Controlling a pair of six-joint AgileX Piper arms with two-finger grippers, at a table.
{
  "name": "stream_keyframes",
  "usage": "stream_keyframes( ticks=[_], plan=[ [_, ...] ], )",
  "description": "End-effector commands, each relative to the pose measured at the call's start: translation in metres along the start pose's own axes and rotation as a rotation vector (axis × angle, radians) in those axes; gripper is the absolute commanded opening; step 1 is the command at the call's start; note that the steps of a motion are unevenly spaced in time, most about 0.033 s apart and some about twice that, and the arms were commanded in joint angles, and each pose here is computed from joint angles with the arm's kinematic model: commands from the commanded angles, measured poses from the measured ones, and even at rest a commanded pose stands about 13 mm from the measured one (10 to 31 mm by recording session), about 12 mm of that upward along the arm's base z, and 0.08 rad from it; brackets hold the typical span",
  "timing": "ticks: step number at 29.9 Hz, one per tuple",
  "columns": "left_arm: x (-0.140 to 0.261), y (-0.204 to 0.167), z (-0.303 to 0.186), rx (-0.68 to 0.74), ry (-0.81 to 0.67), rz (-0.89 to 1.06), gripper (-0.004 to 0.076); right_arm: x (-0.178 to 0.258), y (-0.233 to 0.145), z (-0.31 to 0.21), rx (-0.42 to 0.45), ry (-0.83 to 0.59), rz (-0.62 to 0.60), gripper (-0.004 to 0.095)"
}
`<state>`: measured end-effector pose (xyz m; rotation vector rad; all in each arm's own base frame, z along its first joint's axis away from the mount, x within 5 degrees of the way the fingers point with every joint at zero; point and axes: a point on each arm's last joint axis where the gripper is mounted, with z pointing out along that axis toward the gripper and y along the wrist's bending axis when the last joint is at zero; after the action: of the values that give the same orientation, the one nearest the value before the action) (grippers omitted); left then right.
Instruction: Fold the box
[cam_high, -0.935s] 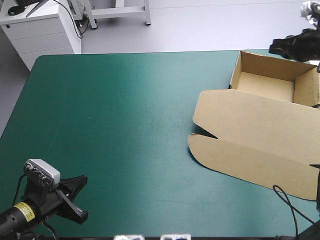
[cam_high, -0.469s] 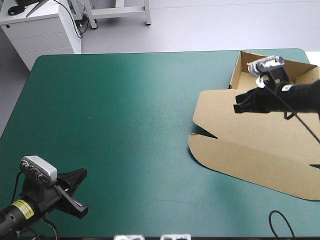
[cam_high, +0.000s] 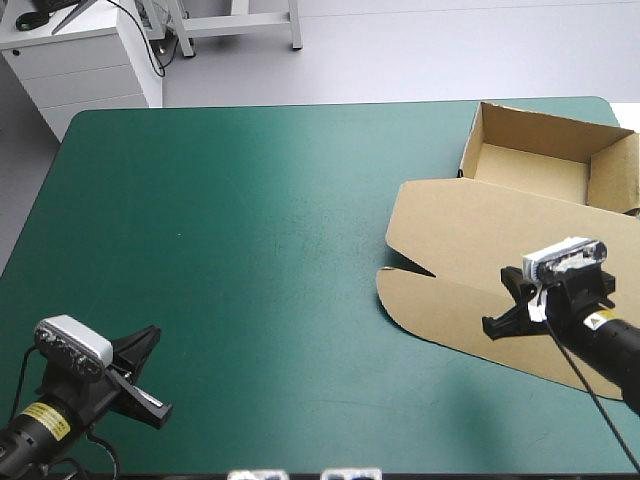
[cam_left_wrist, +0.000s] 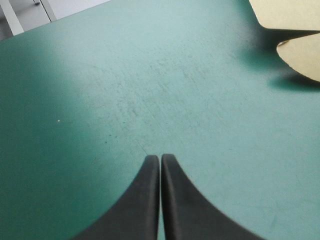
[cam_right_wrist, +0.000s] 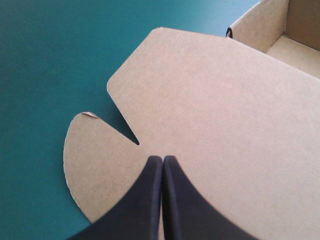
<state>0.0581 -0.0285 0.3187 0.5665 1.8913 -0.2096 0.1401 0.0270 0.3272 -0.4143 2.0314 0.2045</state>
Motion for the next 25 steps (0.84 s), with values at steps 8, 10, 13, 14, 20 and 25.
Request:
stream_keyframes(
  ticks=[8,10,13,14,20,25],
  plan=[
    [0.021,-0.004,-0.014,-0.006,-0.152,-0.023,-0.0008,0.039,0.016,-0.028,0.078,-0.182,0.002,-0.0016],
    [0.022,-0.004,-0.017,-0.007,-0.167,-0.023,-0.0008,0.049,0.018,-0.030,0.081,-0.189,0.011,-0.0016],
    [0.025,-0.005,-0.019,-0.008,-0.180,-0.024,-0.0008,0.059,0.022,-0.033,0.084,-0.210,0.009,-0.0016],
    [0.027,-0.005,-0.019,-0.006,-0.181,-0.024,-0.0008,0.059,0.023,-0.036,0.086,-0.226,0.006,-0.0016],
    [0.030,-0.007,-0.017,0.015,-0.175,-0.040,-0.0008,0.064,0.026,-0.043,0.093,-0.220,0.015,-0.0016],
    [0.030,-0.007,-0.017,0.015,-0.175,-0.040,-0.0008,0.069,0.025,-0.043,0.107,-0.177,0.047,-0.0018]
  ],
)
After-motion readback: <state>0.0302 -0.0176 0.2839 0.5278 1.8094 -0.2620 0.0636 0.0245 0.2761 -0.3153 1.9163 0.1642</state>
